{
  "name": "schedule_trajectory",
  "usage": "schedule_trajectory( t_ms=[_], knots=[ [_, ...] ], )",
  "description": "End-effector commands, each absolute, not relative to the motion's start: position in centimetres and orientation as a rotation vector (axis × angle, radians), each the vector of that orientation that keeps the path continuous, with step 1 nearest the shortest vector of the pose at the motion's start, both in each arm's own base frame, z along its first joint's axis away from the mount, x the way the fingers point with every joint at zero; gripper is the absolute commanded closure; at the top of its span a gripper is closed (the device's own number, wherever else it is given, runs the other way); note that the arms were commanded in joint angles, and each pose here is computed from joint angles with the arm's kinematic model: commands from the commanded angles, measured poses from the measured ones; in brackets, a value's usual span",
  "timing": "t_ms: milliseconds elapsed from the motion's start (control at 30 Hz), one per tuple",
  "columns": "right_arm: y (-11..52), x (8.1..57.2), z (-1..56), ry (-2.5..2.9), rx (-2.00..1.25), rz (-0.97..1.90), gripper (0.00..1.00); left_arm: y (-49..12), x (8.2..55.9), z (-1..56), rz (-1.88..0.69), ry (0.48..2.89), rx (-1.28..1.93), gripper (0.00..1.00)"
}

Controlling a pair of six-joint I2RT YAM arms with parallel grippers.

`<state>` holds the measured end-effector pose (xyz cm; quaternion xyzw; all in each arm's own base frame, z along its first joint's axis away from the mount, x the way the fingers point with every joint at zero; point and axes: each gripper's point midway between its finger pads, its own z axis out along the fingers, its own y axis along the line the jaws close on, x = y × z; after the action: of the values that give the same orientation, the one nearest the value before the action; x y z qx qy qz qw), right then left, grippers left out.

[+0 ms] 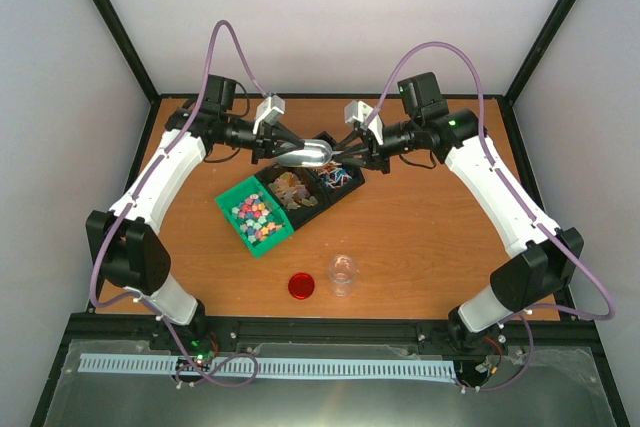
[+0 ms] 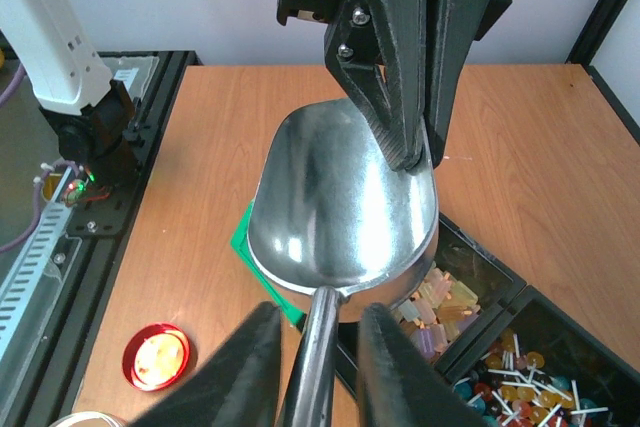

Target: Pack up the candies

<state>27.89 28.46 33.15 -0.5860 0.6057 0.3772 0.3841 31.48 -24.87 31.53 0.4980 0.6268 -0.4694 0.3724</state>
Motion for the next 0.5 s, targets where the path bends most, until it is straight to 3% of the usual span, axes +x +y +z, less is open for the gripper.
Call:
schedule_trajectory(
  t_ms=[0, 133, 267, 467],
  knots=[
    [28.8, 27.9, 33.5, 1.526, -1.501, 0.961, 0.85, -25.2, 30.8, 33.2, -1.229, 1.534, 1.285, 0.99],
    [28.7, 28.0, 33.3, 1.54, -1.499, 0.958, 0.96, -25.2, 30.9, 33.2, -1.233, 1.536, 1.278, 0.99],
    [28.7, 28.4, 33.2, 1.553, -1.486, 0.942, 0.97, -25.1, 31.4, 32.9, -1.202, 1.571, 1.262, 0.96],
    [27.5, 29.9, 32.6, 1.613, -1.421, 0.869, 0.97, -23.8, 35.4, 32.2, -1.149, 1.762, 1.076, 0.64]
  ],
)
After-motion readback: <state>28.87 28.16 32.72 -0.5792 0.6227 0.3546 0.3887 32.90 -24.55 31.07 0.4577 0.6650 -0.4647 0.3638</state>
